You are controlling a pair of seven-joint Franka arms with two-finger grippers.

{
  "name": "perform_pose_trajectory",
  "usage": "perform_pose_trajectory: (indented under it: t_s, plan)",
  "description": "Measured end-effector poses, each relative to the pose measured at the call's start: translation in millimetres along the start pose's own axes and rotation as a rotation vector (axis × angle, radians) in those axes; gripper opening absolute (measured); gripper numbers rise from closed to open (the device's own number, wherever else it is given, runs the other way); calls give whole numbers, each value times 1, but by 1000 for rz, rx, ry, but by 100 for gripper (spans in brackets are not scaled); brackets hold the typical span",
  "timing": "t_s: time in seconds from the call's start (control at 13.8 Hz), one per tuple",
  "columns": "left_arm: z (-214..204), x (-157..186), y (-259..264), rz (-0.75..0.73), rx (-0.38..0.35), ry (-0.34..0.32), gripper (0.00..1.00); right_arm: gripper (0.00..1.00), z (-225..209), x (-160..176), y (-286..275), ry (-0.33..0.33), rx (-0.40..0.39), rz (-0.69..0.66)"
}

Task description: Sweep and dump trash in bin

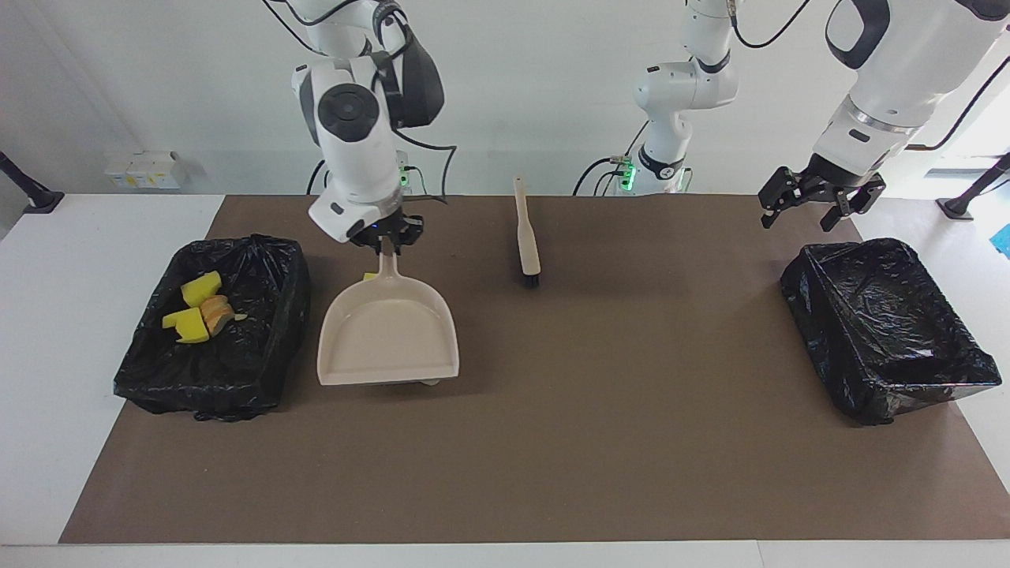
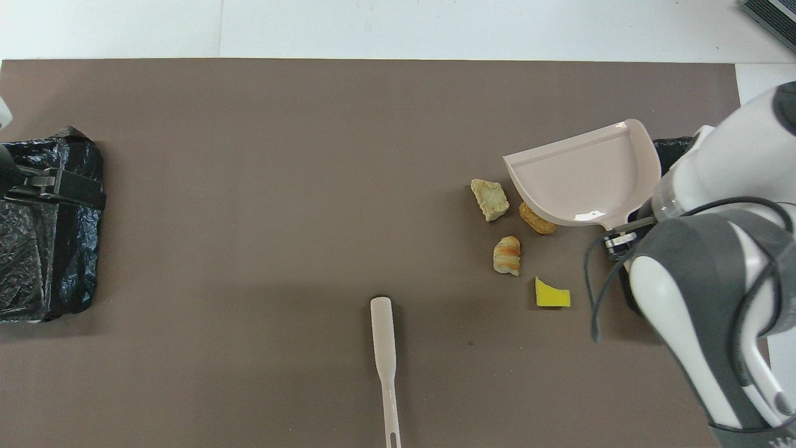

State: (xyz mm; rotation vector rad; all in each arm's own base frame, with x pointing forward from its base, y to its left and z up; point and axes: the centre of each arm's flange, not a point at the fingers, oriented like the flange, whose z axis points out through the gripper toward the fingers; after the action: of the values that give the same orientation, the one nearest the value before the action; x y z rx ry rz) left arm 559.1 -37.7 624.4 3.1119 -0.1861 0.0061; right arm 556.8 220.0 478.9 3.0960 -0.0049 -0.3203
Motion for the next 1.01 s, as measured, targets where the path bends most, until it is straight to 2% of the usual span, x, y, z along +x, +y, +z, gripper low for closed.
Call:
perform_pose_trajectory:
  t_s: [0.22, 0.36, 0.51, 0.8, 1.01]
  plan:
    - [0, 0, 0, 0, 0, 0, 100, 31, 8, 12, -63, 24, 60, 45]
    - [0, 0, 0, 0, 0, 0, 100, 31, 14, 11, -99, 32, 129, 66]
    - [0, 0, 0, 0, 0, 0, 100, 31, 26, 8, -130, 38, 159, 80]
    - [0, 0, 0, -1, 0, 1, 100, 31, 64, 2, -183, 31, 165, 82]
    - [0, 0, 0, -1, 0, 1, 100, 31, 83, 13, -197, 48, 161, 82]
